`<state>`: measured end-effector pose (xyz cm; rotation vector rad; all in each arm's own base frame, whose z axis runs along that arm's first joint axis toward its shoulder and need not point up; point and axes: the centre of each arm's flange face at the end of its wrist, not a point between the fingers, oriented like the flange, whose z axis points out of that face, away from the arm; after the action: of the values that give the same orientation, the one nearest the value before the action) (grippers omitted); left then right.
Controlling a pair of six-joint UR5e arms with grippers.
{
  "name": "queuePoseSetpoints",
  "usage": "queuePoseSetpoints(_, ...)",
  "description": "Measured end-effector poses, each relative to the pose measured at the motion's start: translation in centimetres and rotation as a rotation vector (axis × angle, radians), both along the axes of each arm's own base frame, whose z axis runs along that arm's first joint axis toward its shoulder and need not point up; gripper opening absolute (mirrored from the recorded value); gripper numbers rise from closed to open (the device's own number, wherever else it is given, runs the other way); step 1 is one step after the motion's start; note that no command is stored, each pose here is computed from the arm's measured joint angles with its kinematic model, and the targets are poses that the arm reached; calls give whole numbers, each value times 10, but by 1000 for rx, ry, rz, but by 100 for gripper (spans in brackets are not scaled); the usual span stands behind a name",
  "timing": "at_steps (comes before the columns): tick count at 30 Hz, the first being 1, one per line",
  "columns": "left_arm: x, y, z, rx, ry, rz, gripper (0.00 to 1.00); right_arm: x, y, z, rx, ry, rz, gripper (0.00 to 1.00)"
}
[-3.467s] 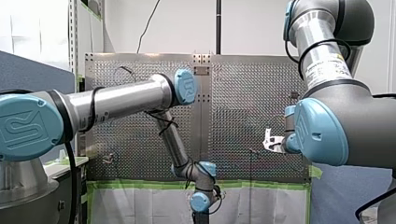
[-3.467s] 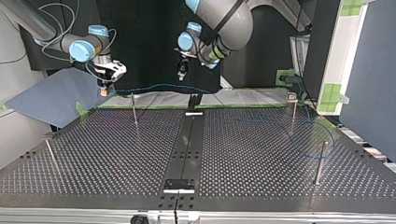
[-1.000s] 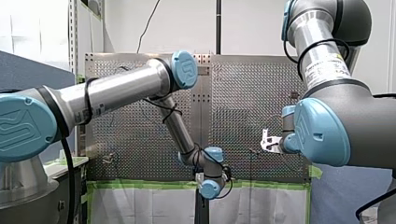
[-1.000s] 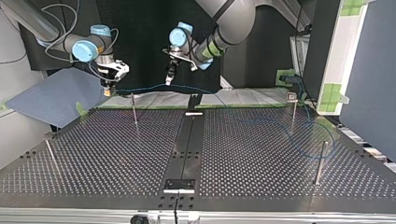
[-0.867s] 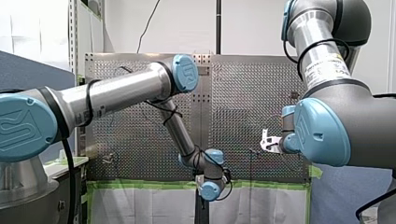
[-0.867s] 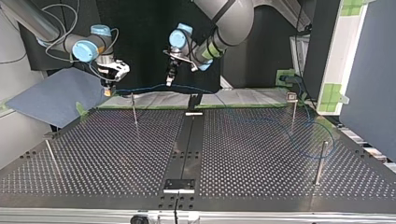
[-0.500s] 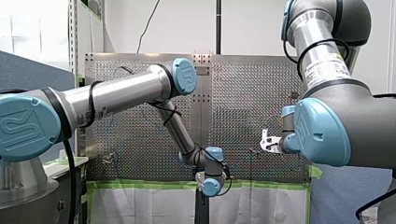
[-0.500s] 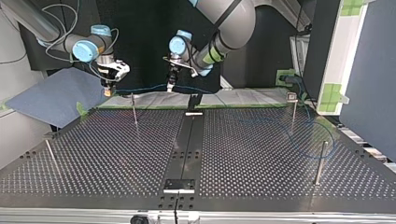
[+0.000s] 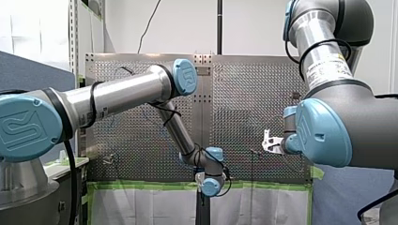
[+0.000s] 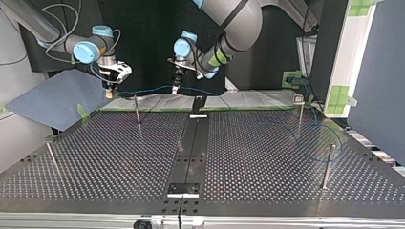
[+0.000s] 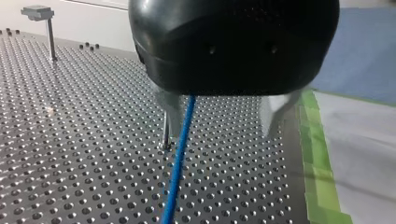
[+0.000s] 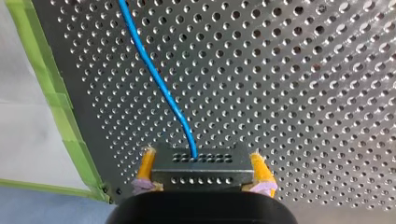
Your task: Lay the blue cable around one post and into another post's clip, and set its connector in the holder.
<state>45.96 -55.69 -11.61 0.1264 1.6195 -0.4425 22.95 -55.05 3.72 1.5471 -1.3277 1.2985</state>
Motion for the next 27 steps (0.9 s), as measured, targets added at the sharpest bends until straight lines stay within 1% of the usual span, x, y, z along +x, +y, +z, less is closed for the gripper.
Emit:
queuePoseSetpoints(2,-1,-1,0,2,1,-4,87,-1,-1,0,-2,1,-2,0)
queuePoseSetpoints(10,-2,0,-1,12,9,-5,87,-5,-3,1,-7,4,-12,0)
queuePoseSetpoints(11,-2,0,-1,12,9,-5,84,-6,-3,1,-8,4,-13,0)
queuePoseSetpoints(13,-2,0,-1,14,10,-5,84,-8,-5,1,-12,3,-16,0)
queuePoseSetpoints(14,-3,0,-1,18,11,-6,80,-8,-5,1,-14,3,-17,0)
queuePoseSetpoints(16,-4,0,-2,30,16,-7,80,-10,-6,1,-18,3,-20,0)
queuePoseSetpoints(17,-5,0,-2,39,20,-8,77,-10,-6,1,-19,2,-21,0)
queuePoseSetpoints(19,-6,0,-2,51,28,-10,77,-11,-7,2,-20,2,-23,0)
queuePoseSetpoints(20,-7,0,-2,57,32,-10,75,-12,-7,2,-20,2,-24,0)
queuePoseSetpoints(22,-8,0,-1,65,36,-11,75,-13,-7,1,-19,2,-26,0)
queuePoseSetpoints(23,-8,0,0,69,36,-12,71,-13,-8,1,-19,3,-26,0)
queuePoseSetpoints(27,-9,-3,7,73,33,-15,71,-13,-8,1,-19,5,-27,0)
